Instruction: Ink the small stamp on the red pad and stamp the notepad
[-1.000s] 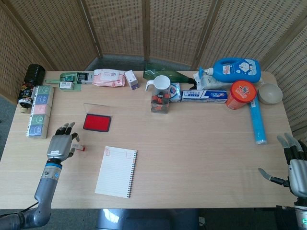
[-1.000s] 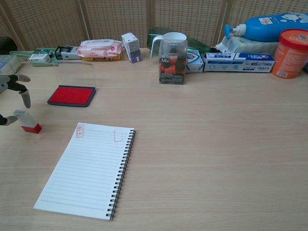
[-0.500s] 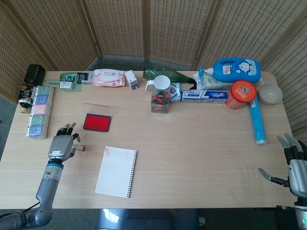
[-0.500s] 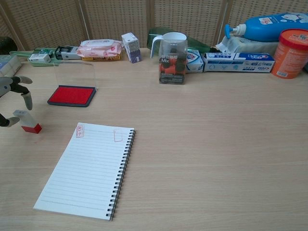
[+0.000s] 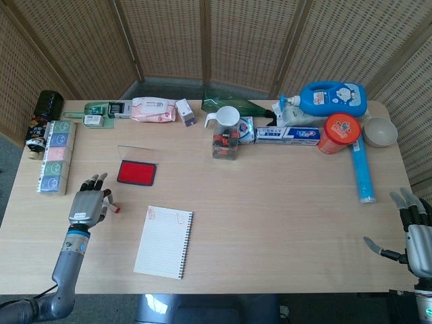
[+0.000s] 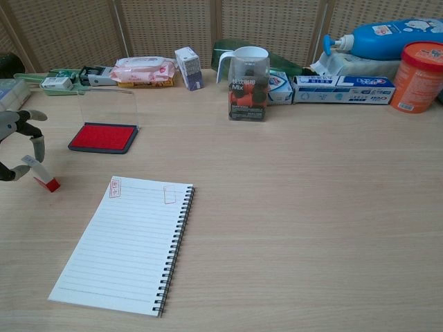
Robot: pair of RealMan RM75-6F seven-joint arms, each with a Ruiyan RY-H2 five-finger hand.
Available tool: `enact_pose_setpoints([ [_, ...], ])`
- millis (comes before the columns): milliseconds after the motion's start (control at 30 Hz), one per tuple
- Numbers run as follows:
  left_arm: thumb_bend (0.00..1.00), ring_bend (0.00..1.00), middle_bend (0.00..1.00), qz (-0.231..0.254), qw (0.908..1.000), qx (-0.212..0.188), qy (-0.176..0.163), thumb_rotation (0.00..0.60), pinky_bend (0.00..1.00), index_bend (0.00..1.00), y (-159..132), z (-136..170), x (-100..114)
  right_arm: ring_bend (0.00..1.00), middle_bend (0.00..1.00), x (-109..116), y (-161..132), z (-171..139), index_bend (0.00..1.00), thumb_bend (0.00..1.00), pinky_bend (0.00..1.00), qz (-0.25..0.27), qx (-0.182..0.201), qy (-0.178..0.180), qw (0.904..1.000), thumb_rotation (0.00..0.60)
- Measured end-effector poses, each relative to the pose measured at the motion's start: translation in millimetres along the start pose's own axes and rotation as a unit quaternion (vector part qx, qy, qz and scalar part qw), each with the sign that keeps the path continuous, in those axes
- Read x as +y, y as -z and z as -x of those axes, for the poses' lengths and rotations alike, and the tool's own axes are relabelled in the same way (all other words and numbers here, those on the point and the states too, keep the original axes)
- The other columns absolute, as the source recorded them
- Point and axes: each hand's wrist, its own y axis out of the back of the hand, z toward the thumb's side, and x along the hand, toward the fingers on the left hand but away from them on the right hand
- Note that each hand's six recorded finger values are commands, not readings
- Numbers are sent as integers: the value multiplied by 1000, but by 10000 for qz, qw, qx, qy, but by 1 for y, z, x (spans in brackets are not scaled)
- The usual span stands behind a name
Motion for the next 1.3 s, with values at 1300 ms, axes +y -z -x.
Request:
enact_pose_setpoints([
  [1300, 418, 0, 0, -290, 9975, -40, -650, 600, 92, 553, -26, -53, 55, 0, 0, -4, 3, 3, 0, 0, 0, 3, -59, -82, 9999, 403],
])
